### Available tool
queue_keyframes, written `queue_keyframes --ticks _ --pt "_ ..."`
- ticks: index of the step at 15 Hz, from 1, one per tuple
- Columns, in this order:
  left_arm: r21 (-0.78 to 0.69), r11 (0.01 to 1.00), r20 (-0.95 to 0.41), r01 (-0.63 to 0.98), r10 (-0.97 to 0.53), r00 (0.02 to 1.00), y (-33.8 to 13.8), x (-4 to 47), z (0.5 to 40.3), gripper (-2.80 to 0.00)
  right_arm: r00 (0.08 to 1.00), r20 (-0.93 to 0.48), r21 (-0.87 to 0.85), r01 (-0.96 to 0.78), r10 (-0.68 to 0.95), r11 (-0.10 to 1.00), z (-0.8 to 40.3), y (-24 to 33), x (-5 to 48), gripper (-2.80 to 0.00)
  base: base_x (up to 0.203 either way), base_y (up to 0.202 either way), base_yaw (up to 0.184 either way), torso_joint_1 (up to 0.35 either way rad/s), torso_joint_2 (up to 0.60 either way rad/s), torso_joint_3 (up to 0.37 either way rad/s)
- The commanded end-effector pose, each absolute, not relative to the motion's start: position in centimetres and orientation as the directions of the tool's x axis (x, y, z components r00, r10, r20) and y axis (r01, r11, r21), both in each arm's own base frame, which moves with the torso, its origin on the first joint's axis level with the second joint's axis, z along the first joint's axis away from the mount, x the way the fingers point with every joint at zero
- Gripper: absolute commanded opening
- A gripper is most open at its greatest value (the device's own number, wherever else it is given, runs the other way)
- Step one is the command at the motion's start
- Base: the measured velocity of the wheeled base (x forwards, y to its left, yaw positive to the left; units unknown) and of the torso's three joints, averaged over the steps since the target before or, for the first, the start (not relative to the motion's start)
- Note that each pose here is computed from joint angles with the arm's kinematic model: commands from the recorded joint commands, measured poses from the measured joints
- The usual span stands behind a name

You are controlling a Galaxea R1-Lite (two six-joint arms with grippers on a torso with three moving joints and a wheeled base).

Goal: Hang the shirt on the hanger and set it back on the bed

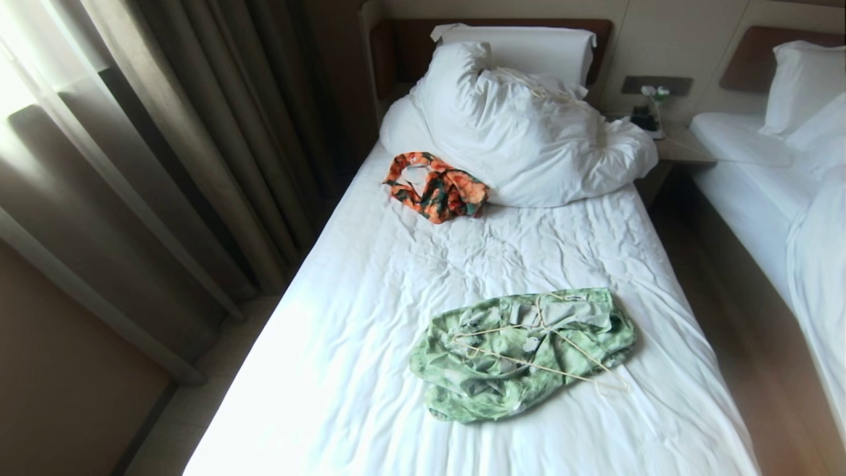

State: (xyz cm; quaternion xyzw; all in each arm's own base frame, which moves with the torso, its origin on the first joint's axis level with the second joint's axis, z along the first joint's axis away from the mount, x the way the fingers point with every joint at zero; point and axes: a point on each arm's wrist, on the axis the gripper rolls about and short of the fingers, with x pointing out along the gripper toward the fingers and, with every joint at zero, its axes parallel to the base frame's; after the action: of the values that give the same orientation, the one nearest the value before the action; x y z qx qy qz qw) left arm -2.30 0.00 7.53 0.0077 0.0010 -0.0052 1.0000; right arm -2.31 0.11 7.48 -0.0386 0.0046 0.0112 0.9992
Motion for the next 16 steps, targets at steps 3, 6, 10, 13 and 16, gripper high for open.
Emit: queue_keyframes --ticks 3,6,10,13,16 --pt "0.015 1.0 -0.003 0.011 -0.011 1.0 0.0 -2.29 7.54 -2.8 1.0 -0.012 -0.078 -0.024 0.023 0.997 7.48 0.11 -2.3 -2.8 0.0 0.0 0.0 0.0 0.0 0.0" --pt "0.015 1.0 -0.003 0.011 -0.011 1.0 0.0 -2.29 7.54 -2.8 1.0 -0.012 -0.078 -0.024 0.023 0.997 7.48 0.11 -2.3 -2.8 0.0 0.0 0.0 0.0 0.0 0.0" --pt "0.015 1.0 -0.003 0.011 -0.011 1.0 0.0 -2.29 7.54 -2.8 1.0 -0.012 -0.083 -0.024 0.023 0.996 7.48 0.11 -2.3 -2.8 0.0 0.0 0.0 0.0 0.0 0.0" --pt "0.015 1.0 -0.003 0.011 -0.011 1.0 0.0 -2.29 7.54 -2.8 1.0 -0.012 -0.079 -0.024 0.023 0.997 7.48 0.11 -2.3 -2.8 0.0 0.0 0.0 0.0 0.0 0.0" --pt "0.015 1.0 -0.003 0.011 -0.011 1.0 0.0 -2.29 7.54 -2.8 1.0 -0.012 -0.079 -0.024 0.023 0.997 7.48 0.11 -2.3 -2.8 0.0 0.0 0.0 0.0 0.0 0.0"
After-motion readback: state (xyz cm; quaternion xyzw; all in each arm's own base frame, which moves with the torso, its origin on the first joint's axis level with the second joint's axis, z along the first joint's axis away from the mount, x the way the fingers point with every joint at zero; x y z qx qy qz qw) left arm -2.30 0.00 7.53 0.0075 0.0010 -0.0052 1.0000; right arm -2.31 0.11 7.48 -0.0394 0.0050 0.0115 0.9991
